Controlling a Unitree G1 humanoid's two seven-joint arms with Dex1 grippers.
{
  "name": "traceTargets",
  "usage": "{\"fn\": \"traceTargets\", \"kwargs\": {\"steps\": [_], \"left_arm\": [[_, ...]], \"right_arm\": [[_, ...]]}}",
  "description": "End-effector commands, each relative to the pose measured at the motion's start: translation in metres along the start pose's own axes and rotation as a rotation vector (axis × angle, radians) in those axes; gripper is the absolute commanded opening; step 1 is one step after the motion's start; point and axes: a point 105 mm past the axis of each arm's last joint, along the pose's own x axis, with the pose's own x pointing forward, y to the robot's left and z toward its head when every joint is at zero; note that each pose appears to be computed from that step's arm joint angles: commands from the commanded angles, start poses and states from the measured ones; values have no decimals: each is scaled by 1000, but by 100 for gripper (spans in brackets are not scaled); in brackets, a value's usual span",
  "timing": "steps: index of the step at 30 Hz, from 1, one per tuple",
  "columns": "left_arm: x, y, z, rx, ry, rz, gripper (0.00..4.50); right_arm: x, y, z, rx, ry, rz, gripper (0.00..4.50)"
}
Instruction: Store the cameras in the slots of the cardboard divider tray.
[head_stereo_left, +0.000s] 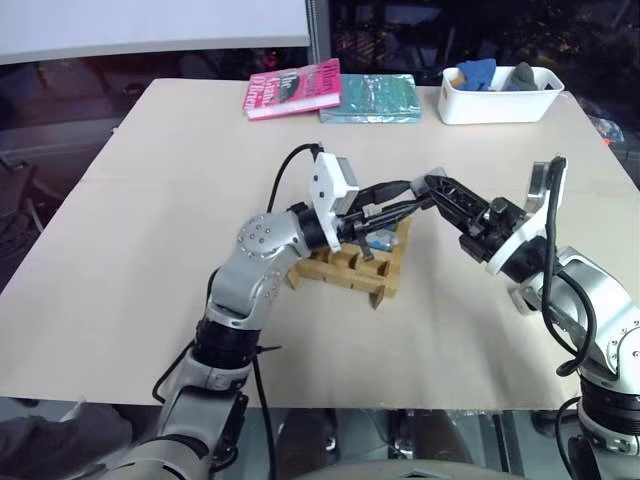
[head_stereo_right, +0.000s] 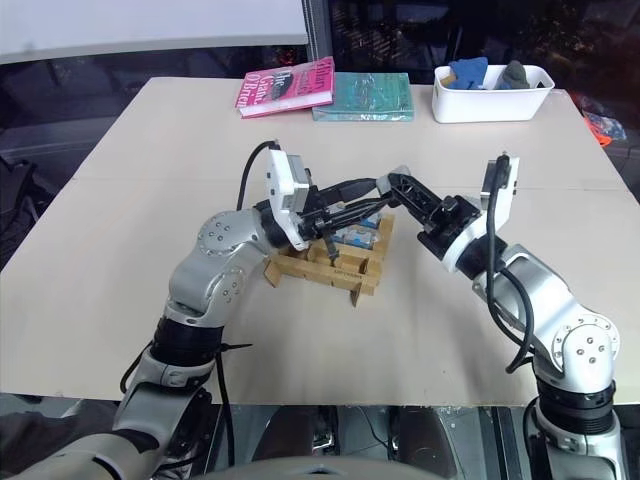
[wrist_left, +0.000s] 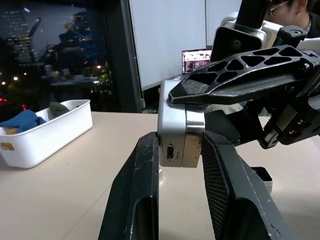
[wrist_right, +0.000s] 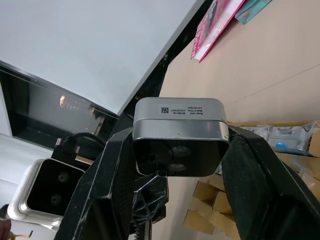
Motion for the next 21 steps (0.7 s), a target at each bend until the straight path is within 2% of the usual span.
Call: {"fn": "traceTargets", "kwargs": {"steps": [1, 3, 4, 7, 9, 10, 14, 17, 21], "left_arm": [[-2, -3, 15, 8, -59, -15, 64], [-5, 0, 17, -18, -68, -3, 64], [-8, 2, 18, -32, -70, 3, 64], [-16, 9, 22, -86, -71, 15, 64], [-25, 17, 24, -156, -48, 14, 64], [-30, 18, 25, -186, -26, -11, 64], [-49, 21, 25, -277, 79, -128, 64], [-60, 25, 17, -289, 186, -206, 64], [-68, 29, 3, -300, 322, -306, 64]], "right_arm": [[-5, 14, 4, -81, -21, 68, 325], [-7, 14, 7, -138, -32, 70, 420], [-9, 13, 9, -189, -42, 63, 444], [-18, 9, 16, -348, -72, 43, 444], [-29, 2, 20, -597, -69, 7, 444], [-37, 3, 20, -721, -74, 44, 444], [-64, -15, 3, -1104, 75, 46, 444], [-84, -22, -10, -1232, 145, 70, 444], [-106, -26, -27, -1307, 203, 66, 444]]}}
